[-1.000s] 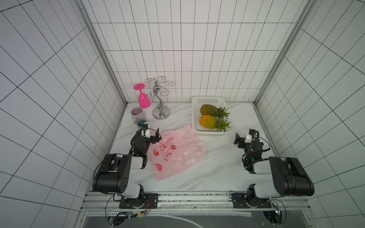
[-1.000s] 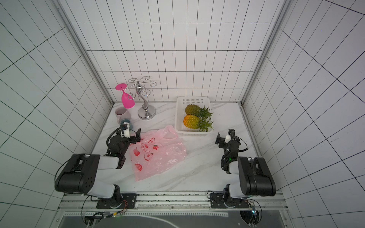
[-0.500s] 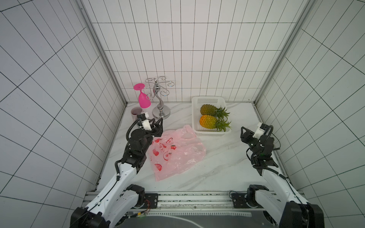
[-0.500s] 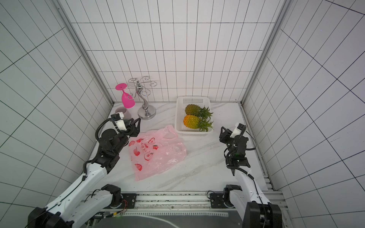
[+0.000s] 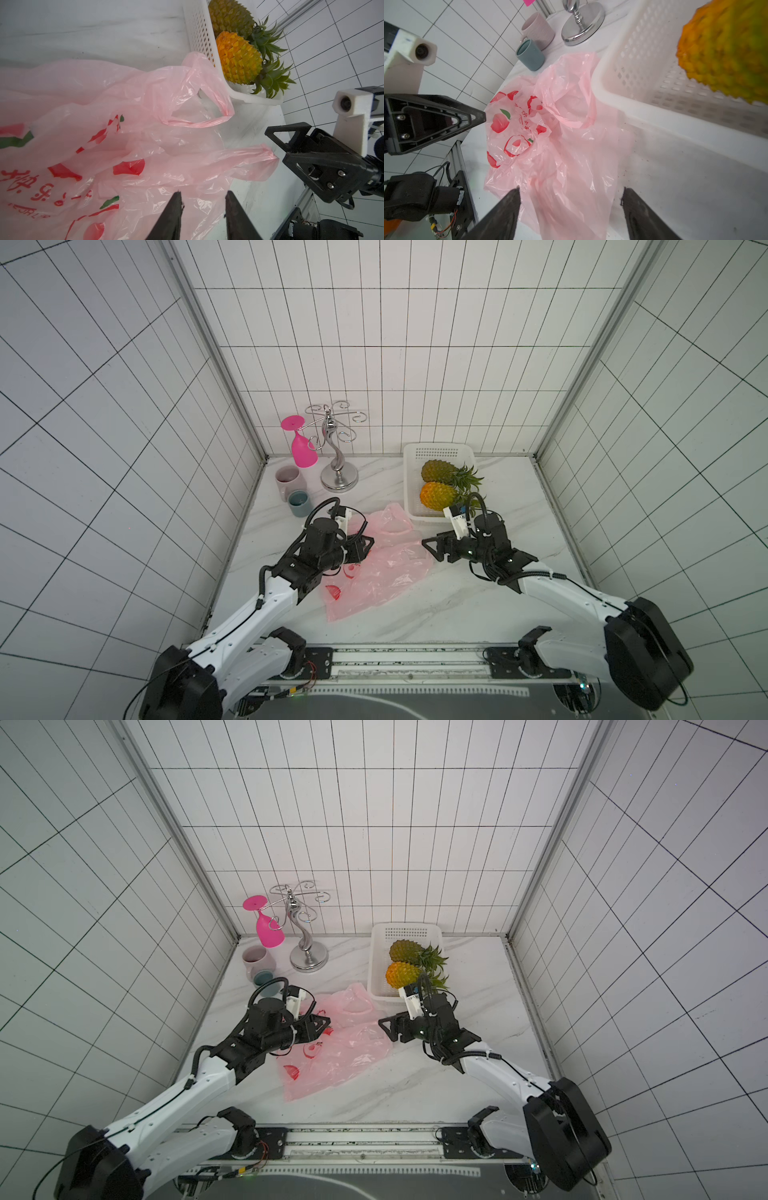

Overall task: Place the pineapple into a plastic bag & tie a knot
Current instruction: Pick up the plastic bag at the center of the board.

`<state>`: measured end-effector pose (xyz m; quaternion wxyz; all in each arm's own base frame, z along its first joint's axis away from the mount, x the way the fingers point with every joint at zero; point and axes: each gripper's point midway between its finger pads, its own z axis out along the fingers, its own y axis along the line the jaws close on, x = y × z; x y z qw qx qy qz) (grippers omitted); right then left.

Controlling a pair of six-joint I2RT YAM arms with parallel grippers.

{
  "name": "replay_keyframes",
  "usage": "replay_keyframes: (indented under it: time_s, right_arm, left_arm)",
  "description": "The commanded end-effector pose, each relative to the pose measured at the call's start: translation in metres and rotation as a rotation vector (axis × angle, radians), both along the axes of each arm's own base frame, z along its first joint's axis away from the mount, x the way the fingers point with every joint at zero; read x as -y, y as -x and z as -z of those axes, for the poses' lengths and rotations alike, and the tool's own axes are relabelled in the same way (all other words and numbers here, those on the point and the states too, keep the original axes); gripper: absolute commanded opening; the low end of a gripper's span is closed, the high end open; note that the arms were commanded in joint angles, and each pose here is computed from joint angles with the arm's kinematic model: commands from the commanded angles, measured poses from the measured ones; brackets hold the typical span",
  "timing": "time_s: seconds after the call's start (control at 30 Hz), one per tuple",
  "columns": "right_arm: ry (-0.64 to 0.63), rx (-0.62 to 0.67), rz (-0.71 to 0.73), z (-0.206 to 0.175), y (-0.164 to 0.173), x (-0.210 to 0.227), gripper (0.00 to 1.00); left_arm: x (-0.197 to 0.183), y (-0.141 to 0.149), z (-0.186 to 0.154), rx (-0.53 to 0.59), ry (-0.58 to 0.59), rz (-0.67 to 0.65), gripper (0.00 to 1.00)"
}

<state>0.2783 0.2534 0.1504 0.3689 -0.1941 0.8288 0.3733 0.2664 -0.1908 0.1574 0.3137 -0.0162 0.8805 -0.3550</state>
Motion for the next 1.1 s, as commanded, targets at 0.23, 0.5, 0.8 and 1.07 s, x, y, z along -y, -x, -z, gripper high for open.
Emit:
replay_keyframes:
  time_s: [0.23,0.5,0.8,1.07]
  right_arm:
    - [0.062,0.135,-0.177,-0.019,0.022,-0.044,0.19]
    - [0.117,0.185,-0.243,0.002,0.064,-0.048,0.0]
    - [0.194,0.312,-0.284,0.016,0.095,-0.054,0.0]
    - [0.32,0.394,-0.314,0.034,0.112,-0.067,0.0]
  left_arm:
    - [0.005,0.006,0.028,-0.152,0.011,-0.014,0.53]
    - [0.01,0.019,0.048,-0.231,0.021,-0.001,0.67]
    - [0.016,0.017,0.061,-0.276,0.079,-0.023,0.69]
    - [0.016,0.018,0.079,-0.316,0.038,-0.014,0.71]
